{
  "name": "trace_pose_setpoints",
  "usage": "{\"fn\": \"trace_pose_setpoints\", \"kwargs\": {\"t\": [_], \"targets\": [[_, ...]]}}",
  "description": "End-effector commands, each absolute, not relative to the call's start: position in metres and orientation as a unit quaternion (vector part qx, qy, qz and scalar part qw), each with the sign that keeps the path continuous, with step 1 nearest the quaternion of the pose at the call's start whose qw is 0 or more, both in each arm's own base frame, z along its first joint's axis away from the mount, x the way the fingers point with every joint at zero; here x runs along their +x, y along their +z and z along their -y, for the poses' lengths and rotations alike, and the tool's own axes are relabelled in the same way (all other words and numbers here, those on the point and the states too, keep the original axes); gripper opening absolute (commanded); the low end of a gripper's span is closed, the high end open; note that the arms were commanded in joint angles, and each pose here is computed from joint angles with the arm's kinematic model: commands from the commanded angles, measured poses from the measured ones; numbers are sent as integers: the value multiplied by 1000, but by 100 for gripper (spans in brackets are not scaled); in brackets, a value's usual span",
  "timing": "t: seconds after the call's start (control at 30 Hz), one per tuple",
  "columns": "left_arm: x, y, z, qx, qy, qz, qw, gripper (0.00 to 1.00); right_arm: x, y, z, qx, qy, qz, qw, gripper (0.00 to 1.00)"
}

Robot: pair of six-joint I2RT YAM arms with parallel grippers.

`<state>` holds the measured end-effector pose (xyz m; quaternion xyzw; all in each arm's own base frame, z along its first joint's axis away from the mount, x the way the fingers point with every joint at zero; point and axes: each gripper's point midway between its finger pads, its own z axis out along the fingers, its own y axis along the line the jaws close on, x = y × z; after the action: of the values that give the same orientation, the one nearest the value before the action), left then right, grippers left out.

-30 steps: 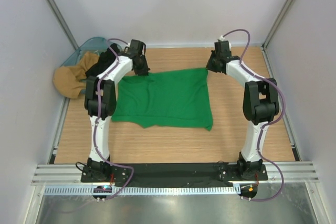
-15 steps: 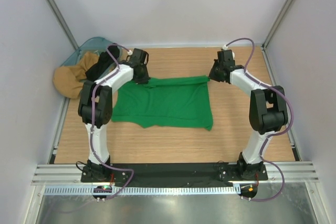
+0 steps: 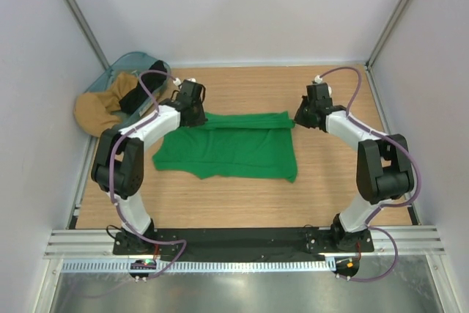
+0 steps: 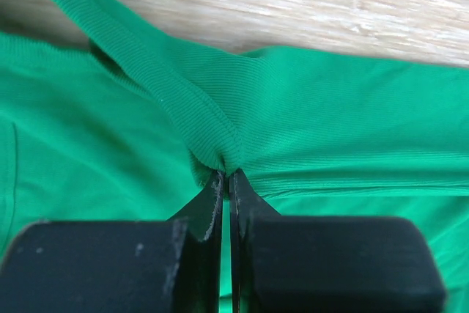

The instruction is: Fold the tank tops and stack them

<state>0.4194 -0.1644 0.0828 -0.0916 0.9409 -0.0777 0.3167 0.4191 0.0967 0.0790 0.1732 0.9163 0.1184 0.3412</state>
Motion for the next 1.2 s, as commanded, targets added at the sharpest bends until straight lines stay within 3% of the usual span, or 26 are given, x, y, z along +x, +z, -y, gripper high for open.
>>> {"fn": "trace_pose_setpoints", "kwargs": {"t": [0.0,0.5,0.73,0.8,0.87,0.9,0.93,1.03,1.17], "targets": [[421,102,156,-109,-71,-925,358,0,421,105,-98,175,127,-899,382,1],[377,71,152,-122,-61,-930,342,0,382,71,-89,195,91,-909,357,1],[357,49,143,-144,-43,-931,334,6,365,46,-85,208,62,-917,334,1],[352,44,142,-150,-45,-930,334,13,364,45,-82,213,54,-917,333,5],[348,45,138,-157,-42,-926,340,23,365,51,-80,216,54,-913,341,15],[347,47,137,-159,-42,-925,343,29,365,53,-79,218,51,-911,346,19],[347,48,136,-162,-41,-923,348,44,366,59,-78,218,55,-908,354,22],[345,61,130,-165,-41,-915,365,59,367,68,-77,217,55,-904,365,31],[343,82,125,-168,-45,-905,389,65,376,77,-85,203,74,-903,372,43]]}}
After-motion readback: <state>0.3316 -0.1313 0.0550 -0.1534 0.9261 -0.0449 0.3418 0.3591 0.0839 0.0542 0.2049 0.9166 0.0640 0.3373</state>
